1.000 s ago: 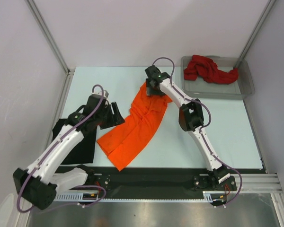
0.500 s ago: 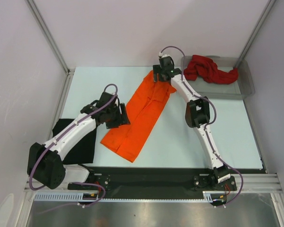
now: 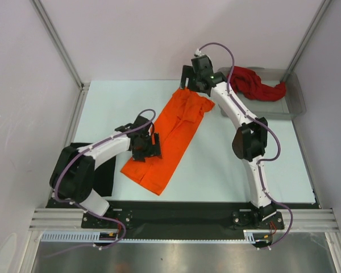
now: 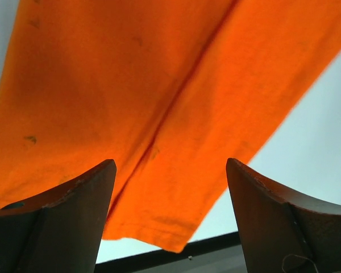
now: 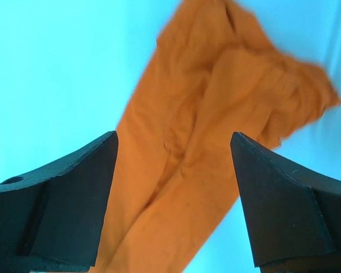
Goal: Fold and stack the t-shirts
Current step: Fold the tshirt
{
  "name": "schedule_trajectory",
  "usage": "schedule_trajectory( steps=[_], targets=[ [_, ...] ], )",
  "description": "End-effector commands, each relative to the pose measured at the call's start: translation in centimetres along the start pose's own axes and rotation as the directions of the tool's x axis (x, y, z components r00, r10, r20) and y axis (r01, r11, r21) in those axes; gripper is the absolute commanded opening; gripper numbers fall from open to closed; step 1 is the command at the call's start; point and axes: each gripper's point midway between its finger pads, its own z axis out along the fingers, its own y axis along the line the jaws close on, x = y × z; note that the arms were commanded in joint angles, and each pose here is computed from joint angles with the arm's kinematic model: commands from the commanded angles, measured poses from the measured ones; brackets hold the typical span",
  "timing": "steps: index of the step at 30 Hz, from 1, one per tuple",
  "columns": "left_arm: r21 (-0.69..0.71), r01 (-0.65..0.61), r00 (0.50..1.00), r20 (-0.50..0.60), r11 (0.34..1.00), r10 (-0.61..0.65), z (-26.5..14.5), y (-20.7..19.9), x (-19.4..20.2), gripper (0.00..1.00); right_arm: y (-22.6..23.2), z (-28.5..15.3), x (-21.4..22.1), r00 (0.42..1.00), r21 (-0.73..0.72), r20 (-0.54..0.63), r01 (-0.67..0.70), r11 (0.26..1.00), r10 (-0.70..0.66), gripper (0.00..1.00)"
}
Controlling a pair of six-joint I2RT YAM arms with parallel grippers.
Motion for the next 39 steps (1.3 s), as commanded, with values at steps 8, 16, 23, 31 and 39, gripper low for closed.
schedule_trajectory(
  steps=[8,16,23,31,39],
  targets=[
    [-0.089,-0.014,0.993,-0.120,0.996,0.003,3.5,2.4,4.1,0.84,-1.6,-5.7,2.6,0.992,-0.016,-0.115,-0.058,0.998,0.056,0.84],
    [0.045,0.087,0.953,-0.294,0.995,-0.070,4.5,0.0,10.2,0.83,-3.5,-4.5,3.1,0.994,0.064,-0.101,-0.022,0.998,0.028,0.83],
    [0.149,0.170,0.918,-0.383,0.974,-0.102,3.4,-4.2,16.0,0.83,-4.0,-0.6,4.2,0.993,0.102,-0.113,0.056,0.993,-0.045,0.82],
    [0.258,0.129,0.906,-0.422,0.957,-0.008,1.3,-9.5,20.7,0.83,-4.0,1.4,5.3,0.988,0.114,-0.134,0.098,0.989,-0.083,0.83],
    [0.343,0.020,0.959,-0.272,0.939,0.079,-2.9,-13.8,18.6,0.77,-4.4,2.7,8.1,0.973,0.137,-0.193,0.152,0.979,-0.124,0.82]
  ],
)
